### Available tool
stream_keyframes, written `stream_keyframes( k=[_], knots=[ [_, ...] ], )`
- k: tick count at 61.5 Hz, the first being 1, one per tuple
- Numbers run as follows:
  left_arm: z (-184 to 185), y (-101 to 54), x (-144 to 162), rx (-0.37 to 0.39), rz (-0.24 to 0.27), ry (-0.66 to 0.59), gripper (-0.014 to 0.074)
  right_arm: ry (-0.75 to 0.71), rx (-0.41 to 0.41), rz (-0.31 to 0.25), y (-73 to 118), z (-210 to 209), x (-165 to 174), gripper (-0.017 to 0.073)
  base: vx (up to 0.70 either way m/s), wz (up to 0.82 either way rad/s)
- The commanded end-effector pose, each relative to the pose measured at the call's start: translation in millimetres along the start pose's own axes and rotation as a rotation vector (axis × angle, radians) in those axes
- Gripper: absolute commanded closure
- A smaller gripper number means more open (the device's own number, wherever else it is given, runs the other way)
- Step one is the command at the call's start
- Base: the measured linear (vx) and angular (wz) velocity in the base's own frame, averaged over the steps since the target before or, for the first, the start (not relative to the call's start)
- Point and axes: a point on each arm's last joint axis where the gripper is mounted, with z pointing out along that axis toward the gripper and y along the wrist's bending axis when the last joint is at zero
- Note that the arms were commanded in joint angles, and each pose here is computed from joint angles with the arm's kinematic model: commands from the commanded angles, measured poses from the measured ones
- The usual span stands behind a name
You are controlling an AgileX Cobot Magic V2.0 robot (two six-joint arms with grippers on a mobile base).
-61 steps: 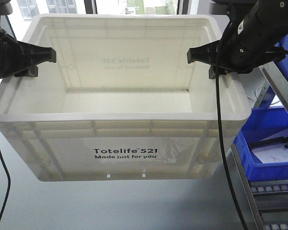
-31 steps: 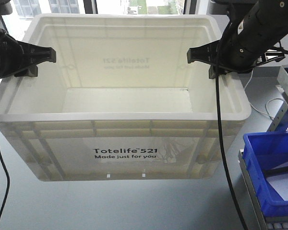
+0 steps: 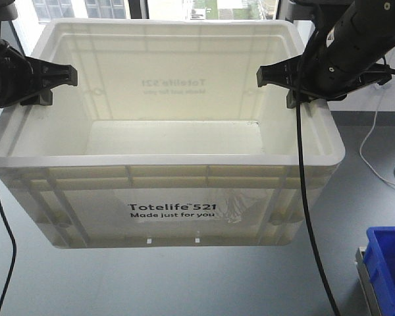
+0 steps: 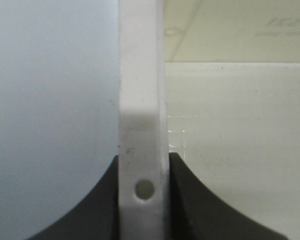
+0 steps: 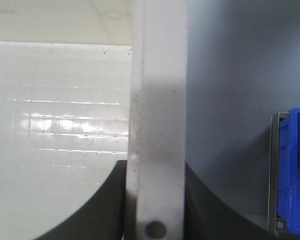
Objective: Move bin from left to right shelf
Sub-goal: 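Carry the tote with both grippers up to the blue-bin shelf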
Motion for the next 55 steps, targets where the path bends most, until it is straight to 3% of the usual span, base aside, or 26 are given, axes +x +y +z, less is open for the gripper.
stream_keyframes(
  k=[1,55],
  knots=[
    [-33.8,4.6,-17.3,0.005,0.008,-0.197,0.0601,-0.167,0.04,-0.016,-12.2,-32.9,-12.5,0.0551,0.26,0.22],
    [-33.9,4.5,-17.5,0.006,0.008,-0.199,0.0601,-0.164,0.042,-0.017,-12.3,-32.8,-12.3,0.0551,0.18,0.45]
  ],
)
